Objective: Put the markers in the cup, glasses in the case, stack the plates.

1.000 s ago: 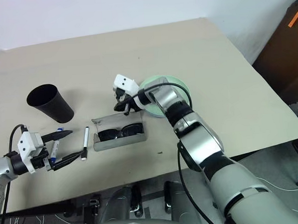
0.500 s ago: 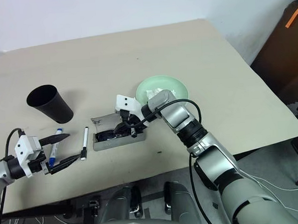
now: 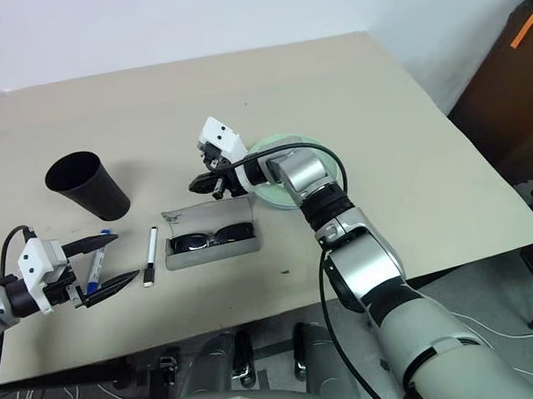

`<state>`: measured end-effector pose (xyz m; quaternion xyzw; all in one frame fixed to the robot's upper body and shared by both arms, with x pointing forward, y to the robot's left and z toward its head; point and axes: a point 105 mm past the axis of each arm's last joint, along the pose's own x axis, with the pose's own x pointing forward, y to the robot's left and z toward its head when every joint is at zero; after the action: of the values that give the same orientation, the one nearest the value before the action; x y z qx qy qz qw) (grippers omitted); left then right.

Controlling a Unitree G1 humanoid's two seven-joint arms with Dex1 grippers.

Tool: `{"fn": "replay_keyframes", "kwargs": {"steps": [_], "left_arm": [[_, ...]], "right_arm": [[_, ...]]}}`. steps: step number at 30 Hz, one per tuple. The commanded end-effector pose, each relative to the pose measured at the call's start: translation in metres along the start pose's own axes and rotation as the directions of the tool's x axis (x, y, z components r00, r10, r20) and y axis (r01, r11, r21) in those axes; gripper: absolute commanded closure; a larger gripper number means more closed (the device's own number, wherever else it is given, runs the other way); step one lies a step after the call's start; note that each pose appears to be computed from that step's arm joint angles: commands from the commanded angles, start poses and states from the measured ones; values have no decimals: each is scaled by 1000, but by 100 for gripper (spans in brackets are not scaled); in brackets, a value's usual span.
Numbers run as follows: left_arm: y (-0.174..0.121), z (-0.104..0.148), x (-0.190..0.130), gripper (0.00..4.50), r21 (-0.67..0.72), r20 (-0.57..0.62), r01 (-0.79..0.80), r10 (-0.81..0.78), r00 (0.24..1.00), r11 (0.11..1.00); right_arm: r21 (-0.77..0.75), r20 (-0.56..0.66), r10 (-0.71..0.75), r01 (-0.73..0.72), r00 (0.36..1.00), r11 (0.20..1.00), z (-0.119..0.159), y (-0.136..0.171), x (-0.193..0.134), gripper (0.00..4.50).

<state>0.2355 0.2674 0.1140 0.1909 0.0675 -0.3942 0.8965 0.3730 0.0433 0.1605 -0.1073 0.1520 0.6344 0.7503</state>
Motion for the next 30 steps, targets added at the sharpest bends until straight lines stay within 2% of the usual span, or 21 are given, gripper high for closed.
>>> {"fn": "replay_keyframes", "kwargs": {"steps": [1, 3, 7, 12, 19, 25, 26, 30], "left_arm": [[5, 10, -5, 0, 37, 20, -26, 25, 999, 999], [6, 10, -5, 0, 40, 18, -28, 27, 999, 999], [6, 10, -6, 0, 45, 15, -36, 36, 999, 998], [9, 14, -5, 0, 32, 44, -52, 51, 998, 998], [8, 16, -7, 0, 6, 65, -75, 75, 995, 997], [9, 20, -18, 0, -26, 80, -128, 129, 988, 991], [8, 21, -20, 0, -34, 86, -137, 139, 987, 990], [8, 25, -34, 0, -102, 90, -211, 220, 971, 972]], "right_arm": [[-83, -36, -71, 68, 997, 994, 4, -10, 6, 448], [-116, -88, -85, 74, 993, 990, -6, -13, 8, 448], [-131, -100, 82, -95, 992, 987, -7, 11, 3, 448], [-136, -142, 163, -182, 976, 974, -24, 35, 1, 448], [-97, -160, 195, -212, 968, 972, -35, 50, -3, 448], [-57, -188, 151, -165, 970, 985, -63, 51, 8, 448], [-56, -155, 159, -170, 975, 984, -59, 53, 8, 448], [-5, 106, 228, -229, 968, 973, -12, 56, -9, 448]]}}
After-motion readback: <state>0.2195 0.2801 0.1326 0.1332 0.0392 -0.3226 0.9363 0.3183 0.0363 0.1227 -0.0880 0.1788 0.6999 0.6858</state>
